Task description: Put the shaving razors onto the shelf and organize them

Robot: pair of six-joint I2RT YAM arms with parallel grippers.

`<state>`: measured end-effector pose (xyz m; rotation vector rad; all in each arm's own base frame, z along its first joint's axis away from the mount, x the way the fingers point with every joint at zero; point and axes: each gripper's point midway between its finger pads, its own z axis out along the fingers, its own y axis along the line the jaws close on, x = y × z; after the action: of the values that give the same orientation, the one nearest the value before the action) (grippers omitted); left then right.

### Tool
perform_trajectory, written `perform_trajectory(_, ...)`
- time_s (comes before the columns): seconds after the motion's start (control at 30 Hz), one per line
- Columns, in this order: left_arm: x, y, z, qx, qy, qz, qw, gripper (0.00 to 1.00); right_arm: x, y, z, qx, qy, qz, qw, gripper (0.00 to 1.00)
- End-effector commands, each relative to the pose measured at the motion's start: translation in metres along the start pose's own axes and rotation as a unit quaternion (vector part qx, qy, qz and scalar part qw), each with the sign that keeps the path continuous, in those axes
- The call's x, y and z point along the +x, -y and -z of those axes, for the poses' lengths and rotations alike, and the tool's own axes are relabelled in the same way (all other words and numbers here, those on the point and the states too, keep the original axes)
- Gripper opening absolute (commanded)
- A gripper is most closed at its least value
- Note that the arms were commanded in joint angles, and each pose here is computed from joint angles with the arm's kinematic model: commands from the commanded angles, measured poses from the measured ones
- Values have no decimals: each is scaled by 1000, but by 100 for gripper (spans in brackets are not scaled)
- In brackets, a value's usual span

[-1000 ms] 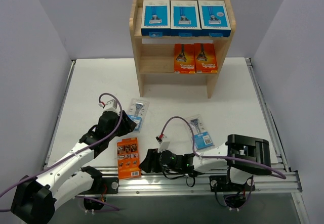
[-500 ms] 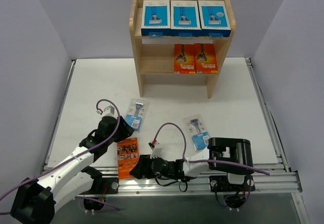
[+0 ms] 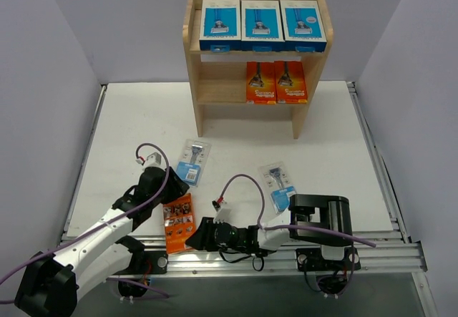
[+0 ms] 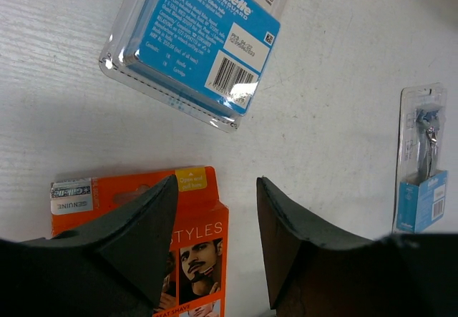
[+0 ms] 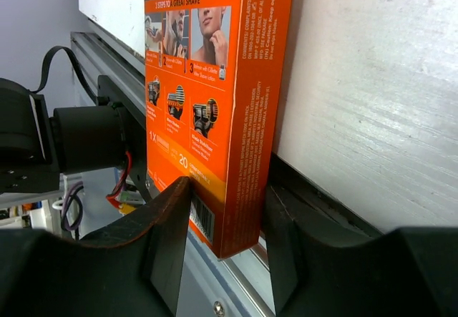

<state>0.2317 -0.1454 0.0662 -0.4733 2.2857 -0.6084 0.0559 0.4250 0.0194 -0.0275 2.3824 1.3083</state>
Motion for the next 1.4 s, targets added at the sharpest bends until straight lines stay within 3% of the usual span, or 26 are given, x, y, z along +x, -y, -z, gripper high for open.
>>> perform_trajectory(0.0,-16,18,5,28,22,12,999,57,-5,10,1,9,11,1,1000,21)
perform_trajectory(0.23,-61,57,34,58,63,0,996,58,-31,-15,13,-15,42,9,999,0)
perform_trajectory(0.47,-131,99,87,79,132,-38,987,66,-77,-39,35,-40,78,15,996,0)
perform_trajectory(0.6,-147,111,101,99,130,-47,985,69,-99,-44,47,-39,99,18,994,0)
perform_trajectory(0.83,-133,102,113,123,108,-65,984,70,-117,-40,66,-25,122,15,992,0)
perform_trajectory(1.0,-101,99,118,176,70,-69,980,77,-149,-24,91,-8,186,-19,982,0)
perform_trajectory(1.2,-71,134,130,335,33,-79,938,79,-197,-27,124,-14,246,-23,969,0)
perform_trajectory(1.37,-64,145,129,374,8,-81,924,80,-225,-50,141,-62,264,-23,962,0)
